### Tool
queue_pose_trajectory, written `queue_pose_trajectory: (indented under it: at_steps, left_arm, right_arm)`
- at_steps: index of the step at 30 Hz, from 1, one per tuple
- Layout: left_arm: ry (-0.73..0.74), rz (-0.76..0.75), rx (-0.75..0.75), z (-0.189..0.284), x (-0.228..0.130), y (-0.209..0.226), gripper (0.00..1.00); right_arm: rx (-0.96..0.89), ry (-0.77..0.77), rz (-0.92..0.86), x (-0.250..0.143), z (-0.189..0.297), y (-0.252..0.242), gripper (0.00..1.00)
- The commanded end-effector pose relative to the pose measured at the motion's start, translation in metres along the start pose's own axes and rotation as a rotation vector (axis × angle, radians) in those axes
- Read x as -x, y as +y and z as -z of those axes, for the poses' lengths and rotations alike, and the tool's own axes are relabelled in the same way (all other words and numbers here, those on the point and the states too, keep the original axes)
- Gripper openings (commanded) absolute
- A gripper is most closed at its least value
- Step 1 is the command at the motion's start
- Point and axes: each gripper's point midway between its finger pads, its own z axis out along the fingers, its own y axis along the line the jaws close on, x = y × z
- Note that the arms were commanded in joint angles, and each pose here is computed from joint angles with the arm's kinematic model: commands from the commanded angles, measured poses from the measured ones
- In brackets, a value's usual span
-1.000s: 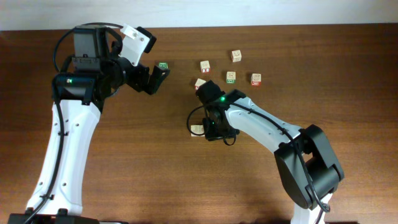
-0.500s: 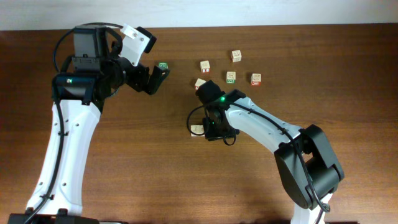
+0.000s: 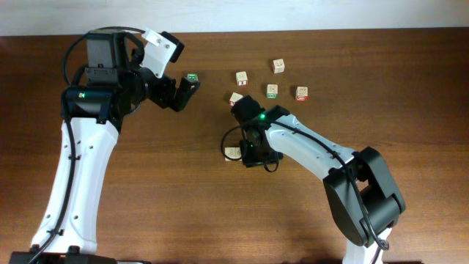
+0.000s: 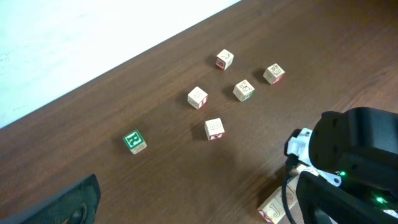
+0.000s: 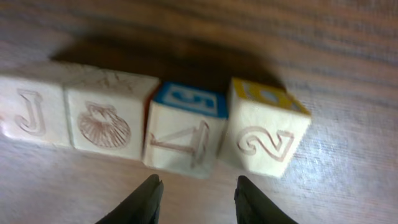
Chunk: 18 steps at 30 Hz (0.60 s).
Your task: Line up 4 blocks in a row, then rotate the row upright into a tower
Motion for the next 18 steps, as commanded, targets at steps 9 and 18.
queue_pose_trajectory:
  at_steps: [9, 18]
  left_arm:
    - [-0.02, -0.017, -0.01, 0.002, 0.008, -0.001, 0.99]
    - [-0.02, -0.017, -0.01, 0.002, 0.008, -0.001, 0.99]
  right_arm:
    - [0.073, -0.207, -0.045, 0.05, 0.148, -0.009, 0.57]
    - [0.39, -0.118, 0.083, 0.04, 0.187, -0.025, 0.35]
